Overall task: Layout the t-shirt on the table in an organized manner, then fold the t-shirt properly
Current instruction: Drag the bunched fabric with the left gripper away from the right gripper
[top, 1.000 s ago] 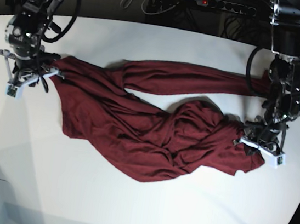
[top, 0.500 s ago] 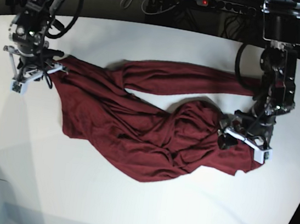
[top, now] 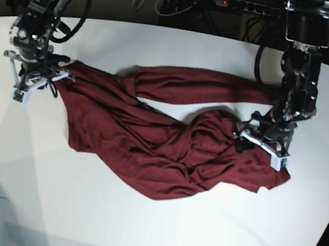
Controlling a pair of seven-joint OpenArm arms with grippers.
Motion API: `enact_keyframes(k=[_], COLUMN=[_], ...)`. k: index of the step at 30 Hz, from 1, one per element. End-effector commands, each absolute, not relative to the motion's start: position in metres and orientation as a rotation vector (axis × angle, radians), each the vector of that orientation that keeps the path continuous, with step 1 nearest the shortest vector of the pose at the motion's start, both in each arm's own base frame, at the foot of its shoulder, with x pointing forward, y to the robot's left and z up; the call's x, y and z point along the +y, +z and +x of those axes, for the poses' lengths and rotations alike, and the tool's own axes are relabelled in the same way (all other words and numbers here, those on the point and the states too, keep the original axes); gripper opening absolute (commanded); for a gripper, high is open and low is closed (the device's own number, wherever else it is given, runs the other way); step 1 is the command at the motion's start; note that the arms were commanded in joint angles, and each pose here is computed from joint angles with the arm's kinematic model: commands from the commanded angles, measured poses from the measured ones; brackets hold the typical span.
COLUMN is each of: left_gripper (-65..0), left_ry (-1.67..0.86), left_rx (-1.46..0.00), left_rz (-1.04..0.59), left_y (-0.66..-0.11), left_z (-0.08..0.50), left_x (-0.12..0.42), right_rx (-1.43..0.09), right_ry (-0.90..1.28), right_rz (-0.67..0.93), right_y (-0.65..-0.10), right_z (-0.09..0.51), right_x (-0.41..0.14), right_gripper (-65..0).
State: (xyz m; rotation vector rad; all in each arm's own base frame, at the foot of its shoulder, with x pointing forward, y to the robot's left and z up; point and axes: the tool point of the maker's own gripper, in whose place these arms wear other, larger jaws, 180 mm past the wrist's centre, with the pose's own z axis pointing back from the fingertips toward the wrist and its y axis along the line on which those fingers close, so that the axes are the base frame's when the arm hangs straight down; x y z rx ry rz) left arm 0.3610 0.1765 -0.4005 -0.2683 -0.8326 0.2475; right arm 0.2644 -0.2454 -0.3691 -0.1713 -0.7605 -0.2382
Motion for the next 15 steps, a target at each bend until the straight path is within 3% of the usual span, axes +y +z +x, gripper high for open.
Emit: enact_keyframes(k=[1, 6, 15], left_gripper=[-33.2, -63.1, -64.8], left_ry=[0.236, 0.238, 0.181], left_rx=[-0.878, -0.867, -0.974], left_rz=[-0.279, -0.289, -0.307], left_y=[-0.385, -0.387, -0.346], left_z=[0.372, 0.369, 0.369], left_x=[0.175, 0.173, 0.161], right_rx=[-0.803, -0.796, -0.796], right_ry=[-0.232, -0.231, -0.230], right_rz=[-0.176, -0.177, -0.179], right_y=[-0.359, -0.361, -0.362], right_z=[0.271, 0.268, 0.266], right_x=[-0.247, -0.247, -0.247], right_gripper=[-64.2, -64.2, -64.2])
